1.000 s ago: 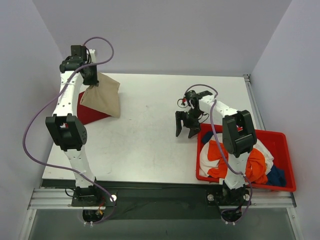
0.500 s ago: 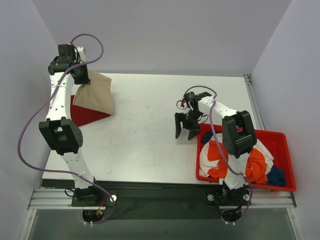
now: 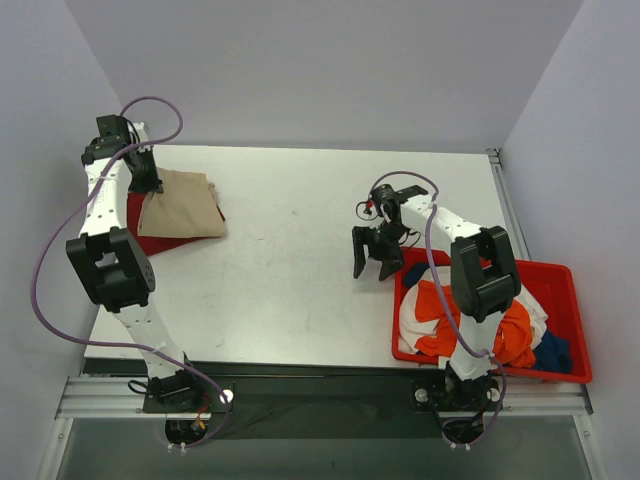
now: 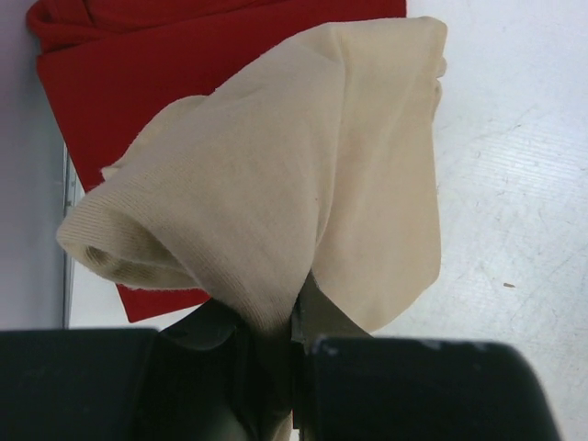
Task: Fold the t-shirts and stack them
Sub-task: Put the neatly folded tshirt into the corner of the board with the left arm
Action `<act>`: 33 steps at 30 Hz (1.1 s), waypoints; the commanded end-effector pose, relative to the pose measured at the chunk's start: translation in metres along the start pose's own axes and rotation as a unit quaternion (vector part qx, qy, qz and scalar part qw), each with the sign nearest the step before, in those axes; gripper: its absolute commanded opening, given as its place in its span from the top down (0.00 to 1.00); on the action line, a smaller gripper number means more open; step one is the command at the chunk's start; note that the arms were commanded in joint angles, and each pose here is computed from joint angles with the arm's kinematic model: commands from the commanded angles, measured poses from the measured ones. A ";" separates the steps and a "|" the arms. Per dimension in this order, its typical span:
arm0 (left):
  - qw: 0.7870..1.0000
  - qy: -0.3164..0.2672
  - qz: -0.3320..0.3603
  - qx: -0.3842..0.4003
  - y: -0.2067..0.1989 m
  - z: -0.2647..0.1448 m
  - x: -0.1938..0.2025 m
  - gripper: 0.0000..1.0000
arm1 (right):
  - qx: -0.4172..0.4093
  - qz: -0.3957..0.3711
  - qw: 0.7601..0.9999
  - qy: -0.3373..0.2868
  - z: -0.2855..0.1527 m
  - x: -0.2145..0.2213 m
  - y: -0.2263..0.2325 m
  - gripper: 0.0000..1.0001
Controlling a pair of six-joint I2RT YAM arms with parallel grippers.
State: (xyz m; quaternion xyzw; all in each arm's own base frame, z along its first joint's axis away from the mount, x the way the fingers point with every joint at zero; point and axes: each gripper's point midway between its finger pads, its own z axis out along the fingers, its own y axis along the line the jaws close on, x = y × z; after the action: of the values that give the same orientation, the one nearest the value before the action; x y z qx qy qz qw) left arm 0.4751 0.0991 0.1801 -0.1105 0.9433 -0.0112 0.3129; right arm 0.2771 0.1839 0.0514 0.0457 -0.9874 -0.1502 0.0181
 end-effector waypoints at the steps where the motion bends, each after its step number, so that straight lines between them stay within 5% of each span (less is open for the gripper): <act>1: 0.999 -0.032 -0.006 0.004 0.011 0.002 -0.014 1.00 | 0.010 0.000 1.000 -0.002 -0.016 0.012 -0.001 0.33; 5: 0.999 -0.026 -0.023 -0.020 0.031 0.009 -0.007 0.97 | 0.013 0.003 1.000 -0.001 -0.017 0.016 -0.003 0.33; 6: 0.999 -0.022 -0.029 -0.034 0.039 0.010 -0.005 0.75 | 0.014 0.001 1.000 -0.004 -0.017 0.015 -0.002 0.33; 14: 0.983 -0.094 -0.104 -0.122 0.081 -0.037 -0.021 0.09 | 0.005 -0.010 0.999 -0.041 -0.033 0.012 0.006 0.33; 24: 0.962 -0.175 -0.153 -0.146 0.060 -0.106 0.005 0.03 | -0.003 -0.021 0.993 -0.115 -0.058 0.009 0.011 0.32; 33: 0.977 -0.202 -0.037 -0.055 -0.101 -0.162 0.073 0.03 | 0.012 -0.029 0.978 -0.208 -0.081 0.020 -0.001 0.32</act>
State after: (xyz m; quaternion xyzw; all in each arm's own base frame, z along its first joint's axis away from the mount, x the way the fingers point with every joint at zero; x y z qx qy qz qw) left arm 0.3662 0.0140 0.2719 -0.1749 0.8611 0.0525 0.4745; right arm 0.2636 0.1675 0.1199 0.0494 -0.9741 -0.1610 -0.1511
